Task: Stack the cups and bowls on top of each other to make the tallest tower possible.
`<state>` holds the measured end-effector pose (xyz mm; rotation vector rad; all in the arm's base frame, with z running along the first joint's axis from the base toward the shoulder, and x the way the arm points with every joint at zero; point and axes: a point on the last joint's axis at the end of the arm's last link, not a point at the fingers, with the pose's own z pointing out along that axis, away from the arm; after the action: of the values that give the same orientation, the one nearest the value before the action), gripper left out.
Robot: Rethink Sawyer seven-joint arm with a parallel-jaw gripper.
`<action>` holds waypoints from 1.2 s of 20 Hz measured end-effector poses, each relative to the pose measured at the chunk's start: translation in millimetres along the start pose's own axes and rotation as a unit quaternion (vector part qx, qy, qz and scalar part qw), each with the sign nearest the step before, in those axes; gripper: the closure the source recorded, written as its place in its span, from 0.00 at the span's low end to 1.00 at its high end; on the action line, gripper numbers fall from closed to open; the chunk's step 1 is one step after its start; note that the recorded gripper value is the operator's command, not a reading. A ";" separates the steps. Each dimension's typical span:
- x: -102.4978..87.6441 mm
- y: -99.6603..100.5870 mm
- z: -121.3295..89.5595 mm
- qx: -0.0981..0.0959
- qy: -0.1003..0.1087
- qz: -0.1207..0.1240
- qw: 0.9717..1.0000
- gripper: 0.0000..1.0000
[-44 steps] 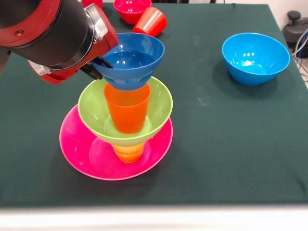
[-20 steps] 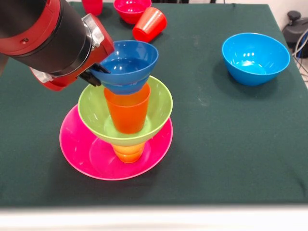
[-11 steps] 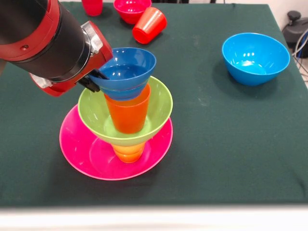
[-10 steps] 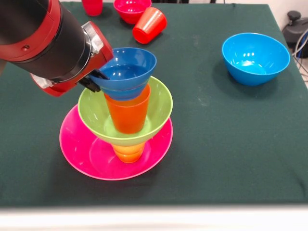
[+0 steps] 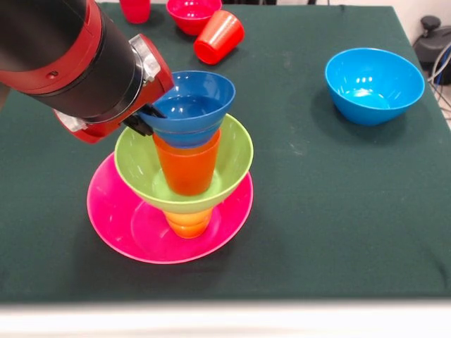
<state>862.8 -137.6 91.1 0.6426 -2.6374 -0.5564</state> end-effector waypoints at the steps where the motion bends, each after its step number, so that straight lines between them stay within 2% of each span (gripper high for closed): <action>1: 0.2 -0.1 0.1 0.000 0.000 0.000 1.000 1.00; 20: 3.5 -2.8 1.2 0.001 0.004 0.003 1.000 1.00; 21: 3.7 -2.6 1.0 0.000 0.003 0.002 1.000 0.00; 24: 3.8 -2.6 1.2 0.000 0.003 0.002 1.000 0.00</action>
<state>860.1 -141.3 89.9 0.6389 -2.6315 -0.5527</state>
